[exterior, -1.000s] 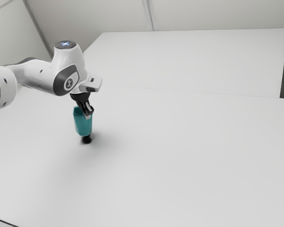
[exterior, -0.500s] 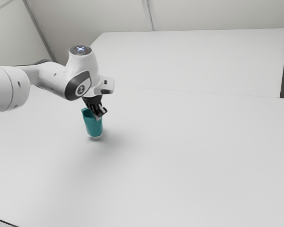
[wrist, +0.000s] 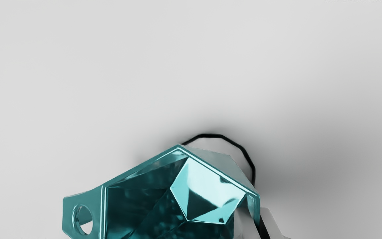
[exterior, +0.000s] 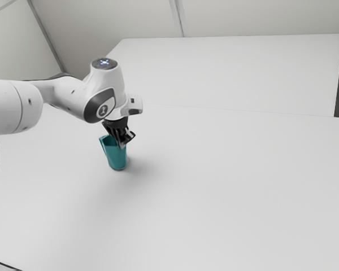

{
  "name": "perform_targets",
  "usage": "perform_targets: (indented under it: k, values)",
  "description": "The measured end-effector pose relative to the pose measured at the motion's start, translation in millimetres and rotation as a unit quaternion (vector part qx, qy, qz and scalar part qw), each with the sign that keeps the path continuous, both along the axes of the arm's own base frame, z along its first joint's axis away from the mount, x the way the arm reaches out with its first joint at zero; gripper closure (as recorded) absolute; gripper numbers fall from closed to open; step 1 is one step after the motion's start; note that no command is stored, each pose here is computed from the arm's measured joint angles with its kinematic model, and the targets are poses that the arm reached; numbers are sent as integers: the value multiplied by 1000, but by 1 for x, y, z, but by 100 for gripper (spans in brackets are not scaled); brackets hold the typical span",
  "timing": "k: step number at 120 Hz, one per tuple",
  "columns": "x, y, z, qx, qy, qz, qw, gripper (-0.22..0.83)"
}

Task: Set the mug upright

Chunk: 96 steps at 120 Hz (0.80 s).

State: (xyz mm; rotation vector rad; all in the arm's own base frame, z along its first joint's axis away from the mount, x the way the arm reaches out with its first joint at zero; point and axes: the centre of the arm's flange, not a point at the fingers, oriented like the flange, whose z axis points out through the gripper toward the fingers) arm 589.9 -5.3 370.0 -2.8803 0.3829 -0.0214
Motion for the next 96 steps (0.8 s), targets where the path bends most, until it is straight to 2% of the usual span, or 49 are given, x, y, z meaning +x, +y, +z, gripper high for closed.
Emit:
perform_targets:
  k: [15, 37, 48, 83, 96]
  values:
    - [1, -1, -2, -1, 1, 12, 1000, 77]
    - [3, -6, 1, 0, 2, 24, 1000, 50]
    - [3, -6, 2, -1, 2, 31, 1000, 40]
    - [9, -4, 26, -1, -2, 54, 999, 20]
    - [7, -4, 54, -12, -16, 66, 998, 15]
